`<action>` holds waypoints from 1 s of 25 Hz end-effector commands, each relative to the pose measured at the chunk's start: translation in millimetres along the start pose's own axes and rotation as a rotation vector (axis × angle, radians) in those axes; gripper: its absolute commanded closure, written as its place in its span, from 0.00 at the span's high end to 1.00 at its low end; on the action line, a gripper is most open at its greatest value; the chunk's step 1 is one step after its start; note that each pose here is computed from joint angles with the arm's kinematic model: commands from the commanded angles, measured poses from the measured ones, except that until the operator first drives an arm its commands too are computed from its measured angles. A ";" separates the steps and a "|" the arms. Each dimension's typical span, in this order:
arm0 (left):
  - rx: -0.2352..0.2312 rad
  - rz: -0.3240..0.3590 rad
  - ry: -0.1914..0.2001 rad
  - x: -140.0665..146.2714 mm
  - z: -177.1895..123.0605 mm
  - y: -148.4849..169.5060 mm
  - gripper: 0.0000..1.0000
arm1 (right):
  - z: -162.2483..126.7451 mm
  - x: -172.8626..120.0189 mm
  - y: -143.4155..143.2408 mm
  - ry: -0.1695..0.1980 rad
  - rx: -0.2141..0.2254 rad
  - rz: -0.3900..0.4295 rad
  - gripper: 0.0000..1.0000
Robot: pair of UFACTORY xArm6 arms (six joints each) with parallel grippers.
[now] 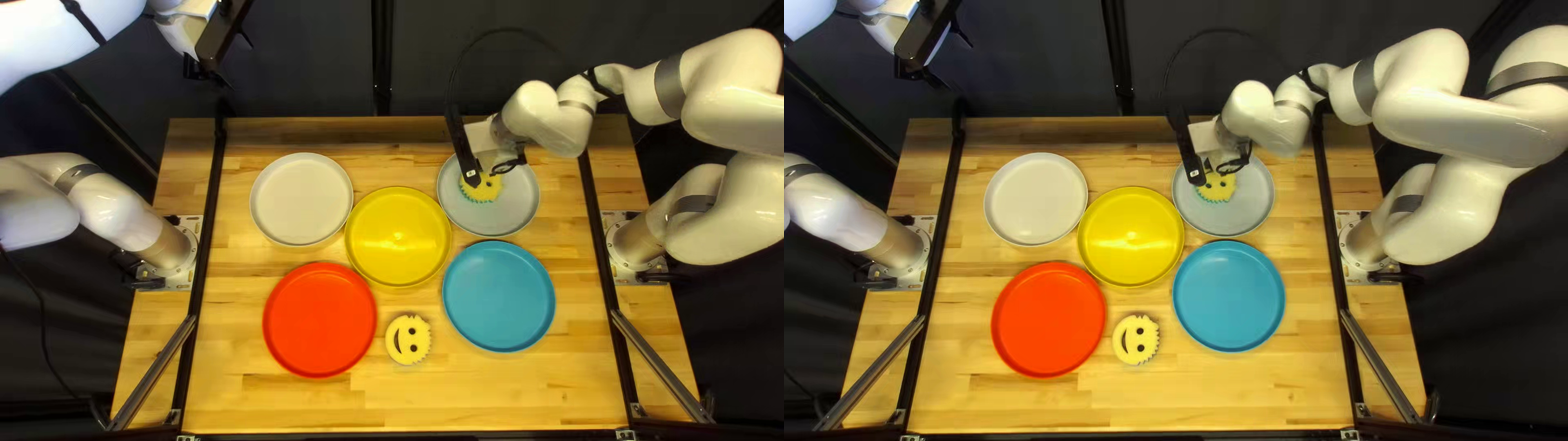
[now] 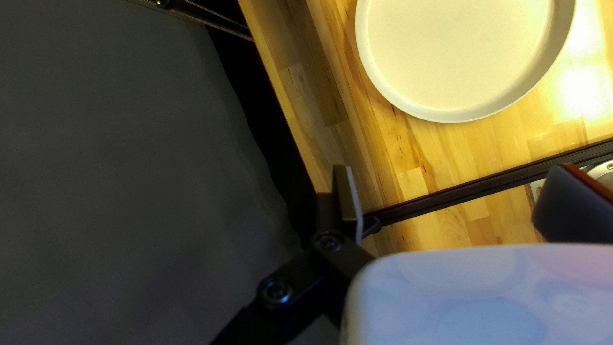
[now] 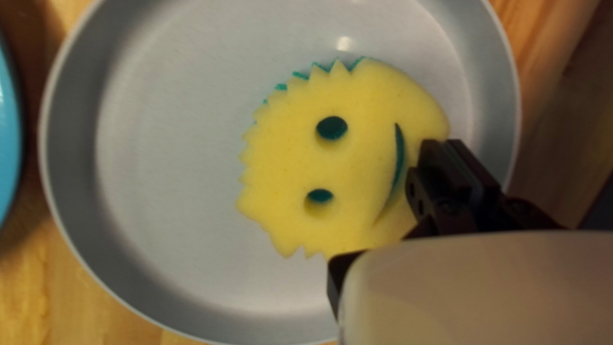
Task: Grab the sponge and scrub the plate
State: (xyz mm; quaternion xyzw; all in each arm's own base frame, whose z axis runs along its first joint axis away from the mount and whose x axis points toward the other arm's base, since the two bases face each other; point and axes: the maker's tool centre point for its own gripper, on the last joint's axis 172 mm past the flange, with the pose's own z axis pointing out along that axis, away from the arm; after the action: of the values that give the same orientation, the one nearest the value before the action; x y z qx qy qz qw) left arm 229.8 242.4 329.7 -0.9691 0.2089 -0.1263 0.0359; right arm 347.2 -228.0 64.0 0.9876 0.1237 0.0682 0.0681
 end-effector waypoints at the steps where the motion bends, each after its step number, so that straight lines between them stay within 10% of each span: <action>1: 0.000 0.000 0.000 0.0 0.0 0.0 1.00 | 2.8 -10.5 16.7 0.008 0.008 0.001 0.00; 17: 0.000 0.000 0.000 0.0 0.0 0.0 1.00 | -5.0 -20.9 -66.5 0.021 -0.010 -0.096 0.00; 25: 0.000 0.000 0.000 0.0 0.0 0.0 1.00 | -8.2 -26.7 -56.0 0.037 -0.001 -0.129 0.00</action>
State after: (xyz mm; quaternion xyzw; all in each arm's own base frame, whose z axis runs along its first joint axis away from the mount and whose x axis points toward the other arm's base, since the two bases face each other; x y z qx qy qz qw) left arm 229.8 242.4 329.7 -0.9691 0.2089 -0.1263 0.0359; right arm 305.8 -170.4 58.8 0.9766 0.1871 0.0784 0.0720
